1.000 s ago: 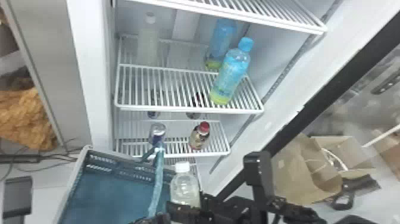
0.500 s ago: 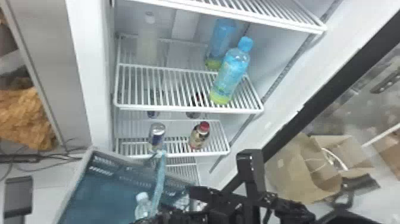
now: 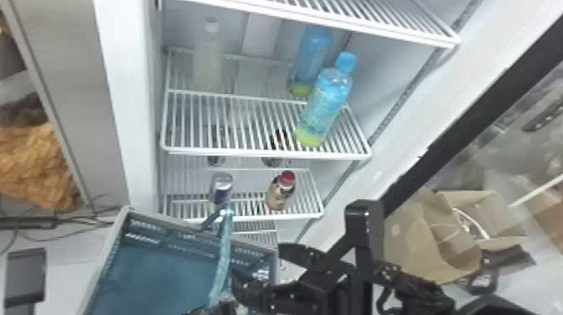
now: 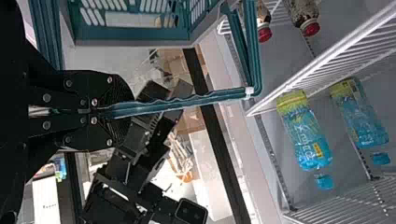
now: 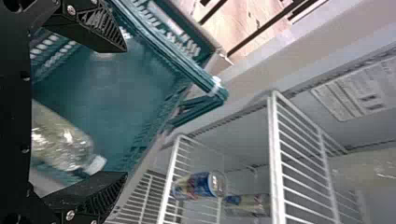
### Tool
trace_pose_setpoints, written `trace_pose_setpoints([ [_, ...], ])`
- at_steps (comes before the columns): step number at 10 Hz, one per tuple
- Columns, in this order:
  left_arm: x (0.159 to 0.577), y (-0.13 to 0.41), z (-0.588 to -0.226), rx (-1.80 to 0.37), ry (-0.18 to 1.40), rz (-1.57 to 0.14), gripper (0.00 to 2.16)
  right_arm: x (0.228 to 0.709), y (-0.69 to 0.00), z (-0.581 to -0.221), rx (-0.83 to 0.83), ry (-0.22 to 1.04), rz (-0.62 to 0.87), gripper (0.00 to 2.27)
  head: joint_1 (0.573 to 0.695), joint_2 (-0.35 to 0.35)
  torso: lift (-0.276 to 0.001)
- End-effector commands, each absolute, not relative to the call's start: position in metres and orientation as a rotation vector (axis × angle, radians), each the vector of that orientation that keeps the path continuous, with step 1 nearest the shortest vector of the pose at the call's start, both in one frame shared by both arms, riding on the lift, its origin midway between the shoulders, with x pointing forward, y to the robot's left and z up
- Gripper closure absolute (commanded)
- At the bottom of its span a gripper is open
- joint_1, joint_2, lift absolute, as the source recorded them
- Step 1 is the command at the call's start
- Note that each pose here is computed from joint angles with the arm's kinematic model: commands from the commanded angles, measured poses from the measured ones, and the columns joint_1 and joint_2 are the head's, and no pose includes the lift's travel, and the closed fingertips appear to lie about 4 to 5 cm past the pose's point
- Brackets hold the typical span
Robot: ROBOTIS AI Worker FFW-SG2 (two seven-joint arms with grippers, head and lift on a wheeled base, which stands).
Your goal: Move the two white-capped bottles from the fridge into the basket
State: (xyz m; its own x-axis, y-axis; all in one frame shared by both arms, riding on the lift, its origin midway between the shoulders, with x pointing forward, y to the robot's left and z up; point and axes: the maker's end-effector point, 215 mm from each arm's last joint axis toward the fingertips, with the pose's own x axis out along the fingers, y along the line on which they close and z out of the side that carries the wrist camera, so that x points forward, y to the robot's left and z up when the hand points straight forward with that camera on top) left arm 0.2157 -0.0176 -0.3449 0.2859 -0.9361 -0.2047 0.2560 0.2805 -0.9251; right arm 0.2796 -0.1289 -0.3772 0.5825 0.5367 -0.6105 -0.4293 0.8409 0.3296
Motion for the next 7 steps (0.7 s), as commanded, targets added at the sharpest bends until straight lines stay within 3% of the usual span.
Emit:
trace_pose_setpoints([
  [1, 0.216, -0.018, -0.345, -0.927, 0.920, -0.972, 1.19, 0.290, -0.138, -0.362, 0.119, 0.704, 0.537, 0.11, 0.695, -0.350, 0.000],
  [7, 0.216, -0.016, -0.347, -0.924, 0.922, -0.965, 1.19, 0.365, -0.162, -0.273, 0.071, 0.250, 0.459, 0.12, 0.695, -0.350, 0.000],
])
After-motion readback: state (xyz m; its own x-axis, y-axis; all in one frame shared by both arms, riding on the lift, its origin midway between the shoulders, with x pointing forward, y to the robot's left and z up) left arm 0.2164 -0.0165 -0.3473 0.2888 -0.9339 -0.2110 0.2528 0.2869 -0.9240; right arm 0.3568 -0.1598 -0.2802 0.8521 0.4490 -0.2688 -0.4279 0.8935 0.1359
